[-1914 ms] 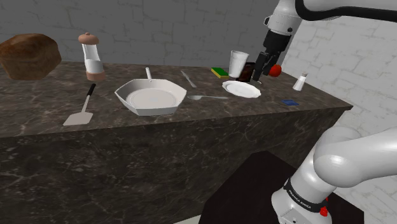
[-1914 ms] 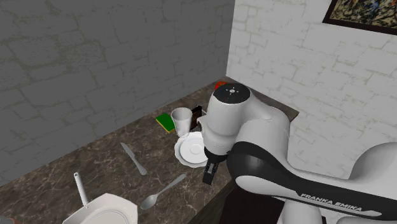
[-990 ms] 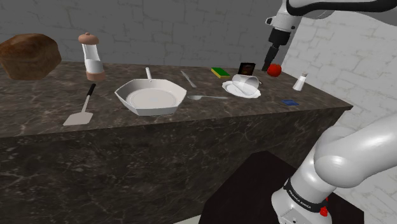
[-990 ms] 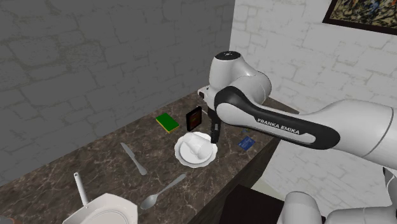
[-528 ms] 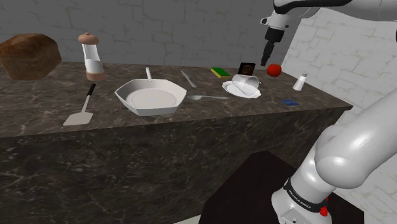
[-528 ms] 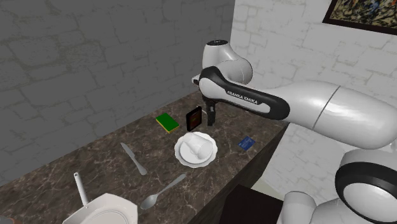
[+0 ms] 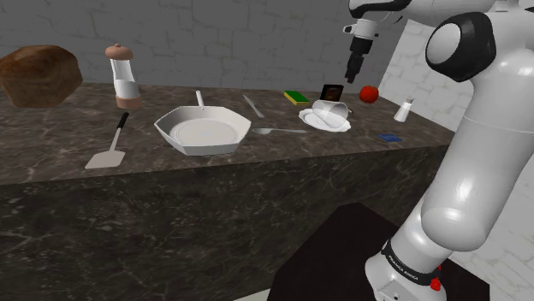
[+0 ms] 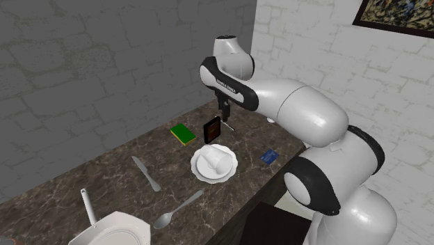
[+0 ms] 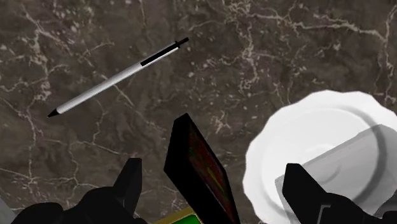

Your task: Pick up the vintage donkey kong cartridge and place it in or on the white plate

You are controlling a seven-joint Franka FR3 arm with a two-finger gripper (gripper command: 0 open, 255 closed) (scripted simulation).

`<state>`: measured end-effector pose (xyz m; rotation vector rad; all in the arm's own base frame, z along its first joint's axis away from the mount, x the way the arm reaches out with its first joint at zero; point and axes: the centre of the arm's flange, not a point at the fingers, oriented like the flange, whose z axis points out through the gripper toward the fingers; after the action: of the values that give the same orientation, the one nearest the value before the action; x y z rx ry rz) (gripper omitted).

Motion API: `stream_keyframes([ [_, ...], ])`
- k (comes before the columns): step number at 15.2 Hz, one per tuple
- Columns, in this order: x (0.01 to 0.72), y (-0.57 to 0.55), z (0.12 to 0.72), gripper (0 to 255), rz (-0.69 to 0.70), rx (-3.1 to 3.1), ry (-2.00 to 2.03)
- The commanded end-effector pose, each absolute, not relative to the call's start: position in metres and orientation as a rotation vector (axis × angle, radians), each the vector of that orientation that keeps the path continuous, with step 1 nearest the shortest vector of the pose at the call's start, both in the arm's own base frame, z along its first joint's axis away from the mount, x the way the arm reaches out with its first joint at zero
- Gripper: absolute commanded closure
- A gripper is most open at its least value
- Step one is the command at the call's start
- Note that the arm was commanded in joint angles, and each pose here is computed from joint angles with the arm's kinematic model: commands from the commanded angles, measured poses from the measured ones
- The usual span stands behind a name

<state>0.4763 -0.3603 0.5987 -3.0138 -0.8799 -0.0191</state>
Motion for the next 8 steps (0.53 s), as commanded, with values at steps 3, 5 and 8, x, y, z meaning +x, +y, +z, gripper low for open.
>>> stream_keyframes([
  [3,0.494,-0.378,0.588,0,-0.013,-2.989,-0.946],
  [5,0.494,-0.378,0.577,0,-0.013,-2.989,-0.946],
  [8,0.494,-0.378,0.561,0,-0.013,-2.989,-0.946],
])
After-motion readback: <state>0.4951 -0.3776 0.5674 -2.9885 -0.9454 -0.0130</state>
